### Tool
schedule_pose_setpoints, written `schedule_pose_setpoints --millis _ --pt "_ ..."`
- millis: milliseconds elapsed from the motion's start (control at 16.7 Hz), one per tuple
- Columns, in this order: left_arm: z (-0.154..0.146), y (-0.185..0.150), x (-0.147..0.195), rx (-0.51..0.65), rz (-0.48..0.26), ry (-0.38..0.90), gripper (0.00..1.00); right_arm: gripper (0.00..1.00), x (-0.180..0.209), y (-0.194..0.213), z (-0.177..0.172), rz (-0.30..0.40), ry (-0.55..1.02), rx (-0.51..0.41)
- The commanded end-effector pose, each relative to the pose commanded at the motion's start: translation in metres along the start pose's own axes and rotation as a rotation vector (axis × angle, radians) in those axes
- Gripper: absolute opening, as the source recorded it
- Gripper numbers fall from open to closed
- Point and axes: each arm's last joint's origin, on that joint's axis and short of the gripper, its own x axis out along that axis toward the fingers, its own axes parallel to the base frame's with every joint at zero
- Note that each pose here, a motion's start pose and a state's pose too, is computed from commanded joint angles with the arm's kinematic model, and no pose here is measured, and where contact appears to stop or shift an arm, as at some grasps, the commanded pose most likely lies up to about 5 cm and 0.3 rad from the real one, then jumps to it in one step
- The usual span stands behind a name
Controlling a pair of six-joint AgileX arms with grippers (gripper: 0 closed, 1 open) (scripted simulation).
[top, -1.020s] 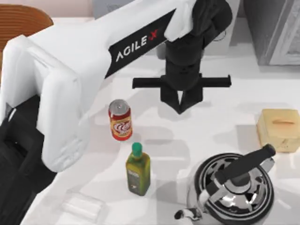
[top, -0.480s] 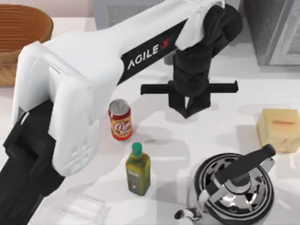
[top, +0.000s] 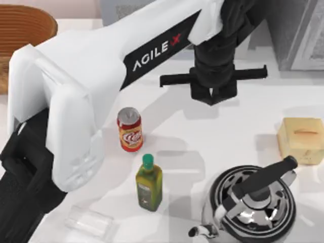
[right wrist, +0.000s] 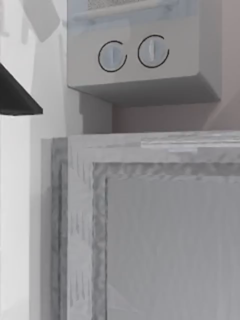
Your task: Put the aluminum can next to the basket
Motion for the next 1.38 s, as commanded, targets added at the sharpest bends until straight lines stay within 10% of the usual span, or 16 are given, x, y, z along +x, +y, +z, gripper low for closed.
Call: schedule_pose_setpoints --millis 540,1380 --pt "-0.014 0.011 0.034 0.018 0.084 0.181 0.00 1.00 0.000 0.000 0.000 0.000 0.000 0.000" --pt "-0.014 0.011 0.034 0.018 0.084 0.181 1.00 1.00 0.000 0.000 0.000 0.000 0.000 0.000"
